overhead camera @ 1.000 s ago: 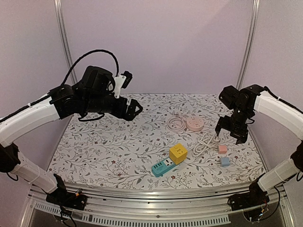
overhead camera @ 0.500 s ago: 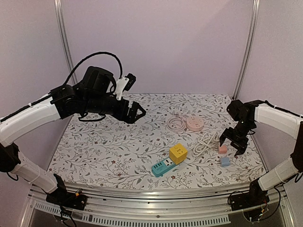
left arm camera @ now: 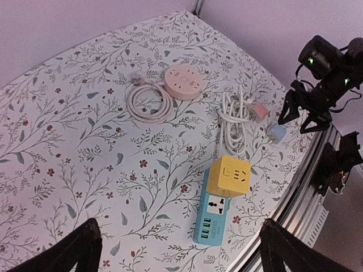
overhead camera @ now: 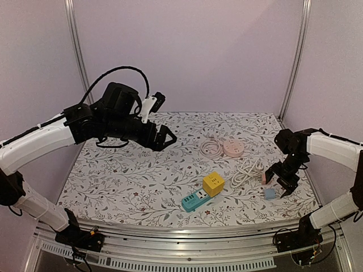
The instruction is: Insert the plug
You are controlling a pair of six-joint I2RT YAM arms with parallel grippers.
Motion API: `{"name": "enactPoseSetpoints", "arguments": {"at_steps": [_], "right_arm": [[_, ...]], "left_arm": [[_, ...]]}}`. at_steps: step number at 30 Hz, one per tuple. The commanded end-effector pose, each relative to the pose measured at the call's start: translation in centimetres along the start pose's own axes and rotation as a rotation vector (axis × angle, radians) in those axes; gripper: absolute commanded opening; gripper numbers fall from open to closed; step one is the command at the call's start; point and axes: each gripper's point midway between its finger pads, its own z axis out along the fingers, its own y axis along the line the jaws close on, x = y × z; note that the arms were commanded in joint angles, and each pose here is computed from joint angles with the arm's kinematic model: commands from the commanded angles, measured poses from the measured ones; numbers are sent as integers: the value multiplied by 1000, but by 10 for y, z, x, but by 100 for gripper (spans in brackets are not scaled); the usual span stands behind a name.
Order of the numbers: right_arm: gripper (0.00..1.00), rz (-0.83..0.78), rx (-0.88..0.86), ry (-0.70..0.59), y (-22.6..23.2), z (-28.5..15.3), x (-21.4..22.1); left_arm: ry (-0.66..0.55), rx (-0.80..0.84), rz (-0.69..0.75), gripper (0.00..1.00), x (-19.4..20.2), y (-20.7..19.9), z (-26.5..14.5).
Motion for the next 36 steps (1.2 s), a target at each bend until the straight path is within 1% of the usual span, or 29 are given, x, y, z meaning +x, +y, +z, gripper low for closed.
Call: {"name": "enactPoseSetpoints", "arguments": {"at_steps": [1, 7, 11, 16, 20, 36], "right_arm": [[81, 122, -62, 34, 3, 3, 6], [79, 209, -109, 57, 6, 12, 9], [79, 238, -96, 40, 2, 17, 6], [77, 261, -123, 6, 8, 17, -1], [77, 286, -104, -4, 8, 19, -5], [71, 302, -41, 11, 5, 42, -6]], "left_arm": [[17, 19, -8, 97, 6, -6, 0], [20, 10, -8, 97, 9, -3, -6], [26, 16, -8, 97, 11, -4, -6], [30, 21, -9, 96, 12, -5, -5], [35, 25, -10, 96, 14, -6, -5], [51, 25, -13, 96, 22, -4, 1]]}}
